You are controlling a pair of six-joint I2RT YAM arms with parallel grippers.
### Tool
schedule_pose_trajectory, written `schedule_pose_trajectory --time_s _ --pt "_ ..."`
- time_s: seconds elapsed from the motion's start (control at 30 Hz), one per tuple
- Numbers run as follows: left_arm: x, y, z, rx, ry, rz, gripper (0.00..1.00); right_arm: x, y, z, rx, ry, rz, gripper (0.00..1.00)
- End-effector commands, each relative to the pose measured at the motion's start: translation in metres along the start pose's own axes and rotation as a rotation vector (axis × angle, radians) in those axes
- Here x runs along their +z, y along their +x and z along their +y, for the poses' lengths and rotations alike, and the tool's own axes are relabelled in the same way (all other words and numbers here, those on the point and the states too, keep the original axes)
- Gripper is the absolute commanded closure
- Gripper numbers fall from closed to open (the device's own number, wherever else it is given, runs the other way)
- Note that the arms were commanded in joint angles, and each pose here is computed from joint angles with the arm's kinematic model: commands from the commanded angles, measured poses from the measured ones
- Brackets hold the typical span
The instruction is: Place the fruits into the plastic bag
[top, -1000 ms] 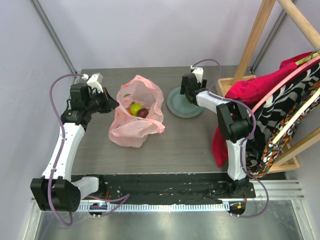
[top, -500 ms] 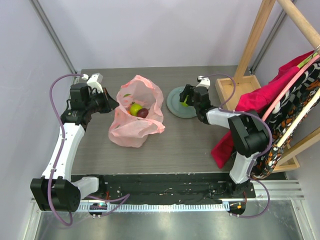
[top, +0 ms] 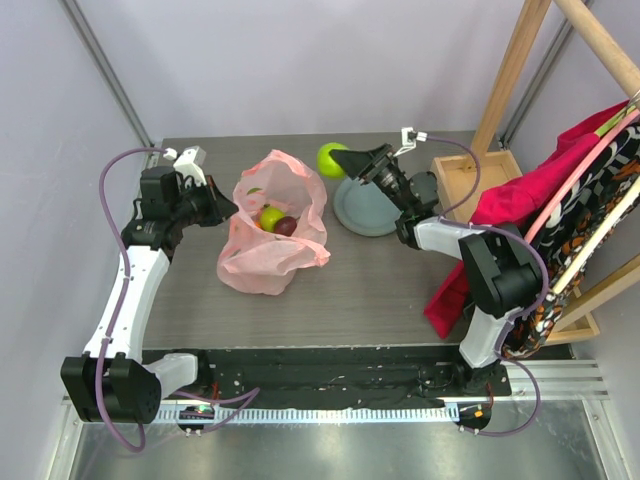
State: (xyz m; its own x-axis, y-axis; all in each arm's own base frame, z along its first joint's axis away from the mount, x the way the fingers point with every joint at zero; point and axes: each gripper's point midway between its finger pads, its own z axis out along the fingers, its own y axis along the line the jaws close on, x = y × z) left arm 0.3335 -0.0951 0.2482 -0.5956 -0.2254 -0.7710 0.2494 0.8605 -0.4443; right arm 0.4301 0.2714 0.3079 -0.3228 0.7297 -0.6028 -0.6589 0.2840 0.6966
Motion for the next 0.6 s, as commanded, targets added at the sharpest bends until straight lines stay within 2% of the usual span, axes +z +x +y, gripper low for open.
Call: schedule_pose_trajectory --time_s 0.0,0.17,0.27,0.33,0.47,0.53,0.57 --pt "-0.005 -0.012 -0.006 0.019 0.016 -0.041 1.00 -0.001 0.008 0.106 -0.081 -0.470 0.082 0.80" --pt "-0.004 -0.011 -0.005 0.016 0.013 -0.036 1.00 0.000 0.034 0.108 -0.164 -0.460 0.171 0.82" --pt "-0.003 -0.010 -0.005 0.015 0.013 -0.033 1.00 -0.004 0.039 0.114 -0.216 -0.464 0.193 0.87" --pt "-0.003 -0.010 -0.005 0.015 0.013 -0.033 1.00 -0.008 0.041 0.122 -0.247 -0.473 0.215 0.87" --pt "-0.003 -0.010 -0.005 0.013 0.016 -0.031 1.00 -0.010 0.063 0.112 -0.322 -0.389 0.313 0.86" --pt "-0.003 -0.010 -0.005 0.013 0.016 -0.032 1.00 -0.006 0.067 0.116 -0.440 -0.360 0.312 0.86" --pt "-0.003 -0.009 -0.004 0.012 0.014 -0.030 1.00 -0.010 0.081 0.102 -0.444 -0.285 0.384 0.86"
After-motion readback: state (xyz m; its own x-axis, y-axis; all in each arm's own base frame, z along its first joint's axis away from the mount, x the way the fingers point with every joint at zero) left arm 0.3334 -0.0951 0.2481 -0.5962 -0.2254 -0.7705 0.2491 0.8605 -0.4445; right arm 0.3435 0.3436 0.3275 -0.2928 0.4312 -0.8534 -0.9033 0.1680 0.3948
